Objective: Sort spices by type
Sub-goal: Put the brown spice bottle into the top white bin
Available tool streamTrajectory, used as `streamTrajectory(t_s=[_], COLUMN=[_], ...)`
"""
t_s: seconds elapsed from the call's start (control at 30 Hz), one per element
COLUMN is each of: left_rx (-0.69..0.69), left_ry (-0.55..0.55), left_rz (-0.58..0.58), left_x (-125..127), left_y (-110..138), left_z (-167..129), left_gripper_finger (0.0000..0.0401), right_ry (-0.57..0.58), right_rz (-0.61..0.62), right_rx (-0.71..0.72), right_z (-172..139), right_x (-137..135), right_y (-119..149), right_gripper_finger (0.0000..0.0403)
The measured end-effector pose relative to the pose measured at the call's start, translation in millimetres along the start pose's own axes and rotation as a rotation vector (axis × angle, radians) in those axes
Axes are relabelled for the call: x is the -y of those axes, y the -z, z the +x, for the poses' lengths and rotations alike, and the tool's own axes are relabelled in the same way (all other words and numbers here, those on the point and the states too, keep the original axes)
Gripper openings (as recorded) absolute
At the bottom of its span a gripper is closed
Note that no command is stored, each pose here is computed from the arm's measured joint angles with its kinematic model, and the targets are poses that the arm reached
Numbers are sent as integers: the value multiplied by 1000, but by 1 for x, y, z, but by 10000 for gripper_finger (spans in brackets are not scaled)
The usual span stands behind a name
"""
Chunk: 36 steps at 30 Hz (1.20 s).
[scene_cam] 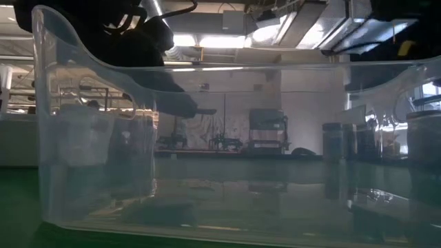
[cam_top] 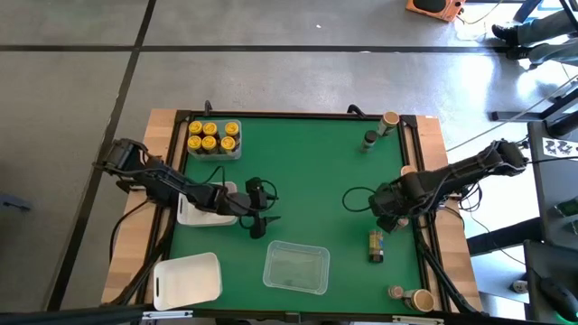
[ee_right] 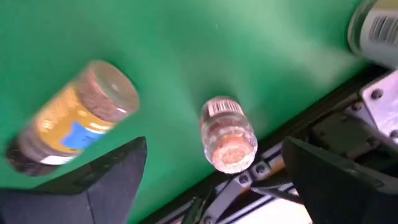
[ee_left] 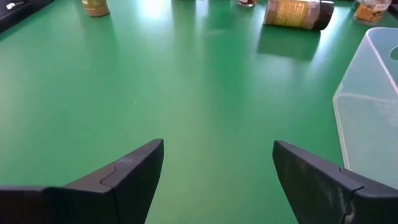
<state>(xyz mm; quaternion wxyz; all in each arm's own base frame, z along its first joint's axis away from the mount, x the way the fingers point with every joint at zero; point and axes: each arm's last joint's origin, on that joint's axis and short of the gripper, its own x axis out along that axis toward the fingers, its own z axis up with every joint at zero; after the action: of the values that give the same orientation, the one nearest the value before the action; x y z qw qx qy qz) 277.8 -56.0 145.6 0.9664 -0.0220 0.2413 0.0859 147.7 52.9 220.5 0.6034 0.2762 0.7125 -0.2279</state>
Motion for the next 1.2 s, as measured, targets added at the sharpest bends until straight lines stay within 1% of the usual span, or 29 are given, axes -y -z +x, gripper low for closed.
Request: streamTrajectory(t_s=[0.1, 0.37, 0.57, 0.67, 0.8, 0.97, 1.03, 1.2], left_rx=[0, 4, 7, 7, 6, 7, 7, 7], left_ry=[2, 3, 3, 2, 1, 8, 12, 11], left_rz=[3, 1, 4, 4, 5, 31, 37, 35], left_x=[1, 1, 1, 0, 0, 3, 4, 3], left_y=[0, 0, -1, -1, -1, 0, 0, 0], left_z=[0, 0, 0, 0, 0, -1, -1, -1], left_gripper_finger=[301, 301, 302, 302, 301, 301, 302, 301], right_ry=[21, 163, 192, 202, 167, 190, 193, 139], right_rz=[-1, 75, 93, 97, 64, 70, 69, 53], right_rx=[-43, -150, -223, -237, -216, -233, -228, -196], right_z=[9, 32, 42, 45, 48, 51, 52, 55], right_x=[-4, -7, -13, -15, -20, -20, -21, -26], right_y=[1, -4, -8, -9, -13, -13, -14, -18], right_gripper_finger=[372, 372, 368, 351, 311, 267, 254, 234])
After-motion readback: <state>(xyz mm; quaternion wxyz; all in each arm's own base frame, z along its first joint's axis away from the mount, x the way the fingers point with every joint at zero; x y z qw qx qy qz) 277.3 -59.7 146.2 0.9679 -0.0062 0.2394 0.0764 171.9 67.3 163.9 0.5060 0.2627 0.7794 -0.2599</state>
